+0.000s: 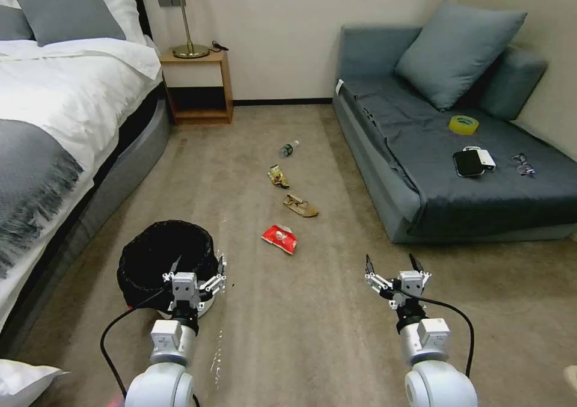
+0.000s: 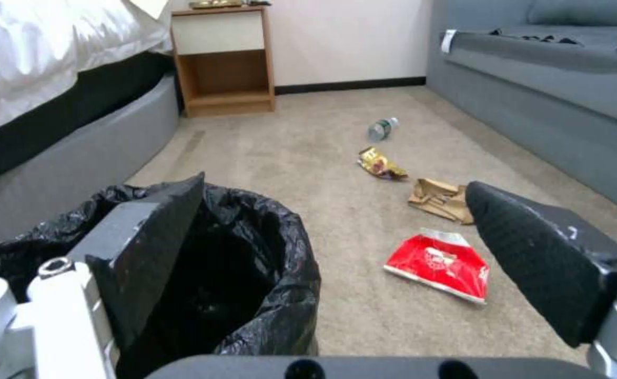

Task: Pick up the trash bin, then pick up the garbage on the floor and place it into the trash bin.

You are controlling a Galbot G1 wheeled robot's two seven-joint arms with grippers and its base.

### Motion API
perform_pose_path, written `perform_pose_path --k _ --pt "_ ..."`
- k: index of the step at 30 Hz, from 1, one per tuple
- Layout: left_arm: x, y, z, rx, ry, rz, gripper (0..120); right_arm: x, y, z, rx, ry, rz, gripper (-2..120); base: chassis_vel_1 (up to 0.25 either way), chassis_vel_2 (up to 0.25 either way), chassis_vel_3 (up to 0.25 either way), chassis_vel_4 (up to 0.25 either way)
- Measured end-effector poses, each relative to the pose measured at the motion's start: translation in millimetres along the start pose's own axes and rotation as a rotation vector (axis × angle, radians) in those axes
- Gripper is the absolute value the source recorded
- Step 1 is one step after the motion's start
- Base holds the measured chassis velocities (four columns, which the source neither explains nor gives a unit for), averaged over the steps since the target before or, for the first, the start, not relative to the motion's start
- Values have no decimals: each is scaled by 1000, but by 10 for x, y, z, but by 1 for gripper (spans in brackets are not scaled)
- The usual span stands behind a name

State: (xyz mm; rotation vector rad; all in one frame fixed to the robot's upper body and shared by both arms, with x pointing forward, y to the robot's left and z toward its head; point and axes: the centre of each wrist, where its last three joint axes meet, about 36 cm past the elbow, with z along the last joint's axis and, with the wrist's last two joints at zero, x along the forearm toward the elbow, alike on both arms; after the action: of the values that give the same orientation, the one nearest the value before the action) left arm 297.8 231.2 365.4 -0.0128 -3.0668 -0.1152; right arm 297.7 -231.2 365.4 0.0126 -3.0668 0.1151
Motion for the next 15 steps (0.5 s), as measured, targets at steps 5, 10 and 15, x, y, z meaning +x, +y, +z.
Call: perform_pose_path --k 5,10,15 --pt "0 0 0 0 0 0 100 0 0 0 0 0 0 100 0 0 0 0" --pt "0 0 0 0 0 0 100 0 0 0 0 0 0 100 0 0 0 0" --pt "0 0 0 0 0 0 100 0 0 0 0 0 0 100 0 0 0 0"
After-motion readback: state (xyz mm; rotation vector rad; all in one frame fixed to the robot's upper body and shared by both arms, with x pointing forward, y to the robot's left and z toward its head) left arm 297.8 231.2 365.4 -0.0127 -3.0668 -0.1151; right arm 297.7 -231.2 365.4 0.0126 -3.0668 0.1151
